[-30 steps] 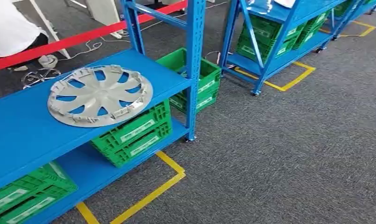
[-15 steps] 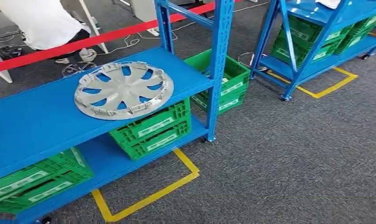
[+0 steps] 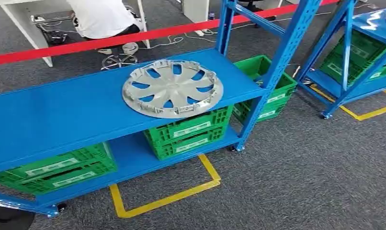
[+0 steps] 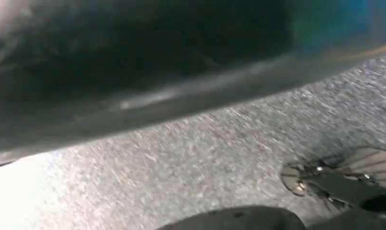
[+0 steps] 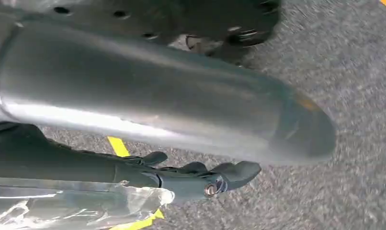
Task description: Take the parts from the cabinet and place them on the table.
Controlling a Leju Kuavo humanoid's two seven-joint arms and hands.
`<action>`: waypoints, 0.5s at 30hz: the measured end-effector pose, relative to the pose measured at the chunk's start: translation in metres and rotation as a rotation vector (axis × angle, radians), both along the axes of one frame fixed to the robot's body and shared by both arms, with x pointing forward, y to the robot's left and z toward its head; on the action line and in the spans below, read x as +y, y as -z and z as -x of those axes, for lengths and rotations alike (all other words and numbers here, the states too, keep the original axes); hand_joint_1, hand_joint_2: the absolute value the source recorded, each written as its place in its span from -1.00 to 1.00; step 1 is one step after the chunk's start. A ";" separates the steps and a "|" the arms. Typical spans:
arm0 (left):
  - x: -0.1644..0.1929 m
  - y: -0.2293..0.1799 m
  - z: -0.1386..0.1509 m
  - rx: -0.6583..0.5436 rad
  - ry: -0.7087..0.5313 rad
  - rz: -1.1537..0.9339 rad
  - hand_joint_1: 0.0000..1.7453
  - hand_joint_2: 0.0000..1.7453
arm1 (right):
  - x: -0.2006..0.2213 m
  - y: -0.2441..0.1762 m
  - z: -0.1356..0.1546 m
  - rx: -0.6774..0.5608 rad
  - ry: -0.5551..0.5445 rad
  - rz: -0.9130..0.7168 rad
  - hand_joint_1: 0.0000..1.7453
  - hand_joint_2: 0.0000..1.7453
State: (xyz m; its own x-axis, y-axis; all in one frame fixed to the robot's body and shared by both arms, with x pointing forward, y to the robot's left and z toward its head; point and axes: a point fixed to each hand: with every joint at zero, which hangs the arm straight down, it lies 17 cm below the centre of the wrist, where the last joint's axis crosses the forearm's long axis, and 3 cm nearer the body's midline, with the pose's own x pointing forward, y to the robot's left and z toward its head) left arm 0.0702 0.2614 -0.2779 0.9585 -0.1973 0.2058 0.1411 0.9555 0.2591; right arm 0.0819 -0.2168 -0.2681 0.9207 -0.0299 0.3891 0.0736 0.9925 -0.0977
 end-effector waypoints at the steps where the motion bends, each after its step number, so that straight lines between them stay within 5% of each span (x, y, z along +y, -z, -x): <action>1: 0.000 0.000 0.000 0.000 -0.001 -0.002 -1.00 -1.00 | 0.000 0.000 0.001 0.002 0.000 0.000 -1.00 -1.00; 15: -0.003 -0.001 0.001 -0.002 -0.004 -0.010 -1.00 -1.00 | -0.002 0.001 0.003 0.004 -0.003 0.000 -1.00 -1.00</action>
